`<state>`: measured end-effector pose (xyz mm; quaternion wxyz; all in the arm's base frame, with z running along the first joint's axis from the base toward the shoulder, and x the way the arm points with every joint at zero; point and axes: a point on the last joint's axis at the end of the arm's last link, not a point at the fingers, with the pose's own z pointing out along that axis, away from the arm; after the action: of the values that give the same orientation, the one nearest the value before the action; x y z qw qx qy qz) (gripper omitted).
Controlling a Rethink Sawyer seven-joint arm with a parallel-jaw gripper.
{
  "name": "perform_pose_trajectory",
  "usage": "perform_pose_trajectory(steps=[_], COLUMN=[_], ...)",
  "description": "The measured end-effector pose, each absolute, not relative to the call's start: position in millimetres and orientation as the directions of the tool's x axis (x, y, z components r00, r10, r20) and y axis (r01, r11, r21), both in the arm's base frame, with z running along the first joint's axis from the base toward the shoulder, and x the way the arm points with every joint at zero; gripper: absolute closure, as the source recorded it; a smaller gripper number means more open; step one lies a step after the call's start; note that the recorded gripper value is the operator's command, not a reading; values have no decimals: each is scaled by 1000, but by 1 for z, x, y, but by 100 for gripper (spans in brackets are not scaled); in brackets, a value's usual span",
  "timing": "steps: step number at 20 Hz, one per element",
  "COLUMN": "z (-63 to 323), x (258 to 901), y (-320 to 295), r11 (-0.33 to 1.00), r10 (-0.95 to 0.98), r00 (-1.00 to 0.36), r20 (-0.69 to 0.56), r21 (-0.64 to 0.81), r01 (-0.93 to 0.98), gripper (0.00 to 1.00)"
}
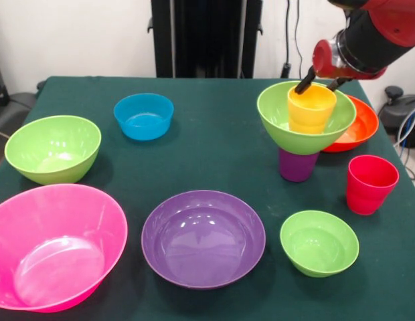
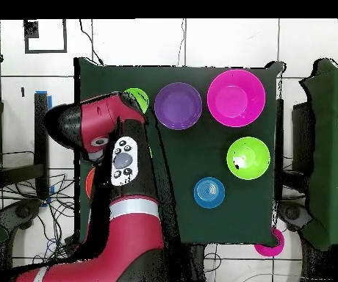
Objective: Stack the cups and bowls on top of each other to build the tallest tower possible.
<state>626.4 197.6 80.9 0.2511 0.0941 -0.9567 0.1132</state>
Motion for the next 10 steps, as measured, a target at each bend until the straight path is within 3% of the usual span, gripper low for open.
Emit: perform_pose_trajectory(steps=[10], z=[113], x=[640], y=[200], r11=[965], r10=[-112], r00=[-883], r20=[456], r21=[-162], r01=[-206], gripper=[0])
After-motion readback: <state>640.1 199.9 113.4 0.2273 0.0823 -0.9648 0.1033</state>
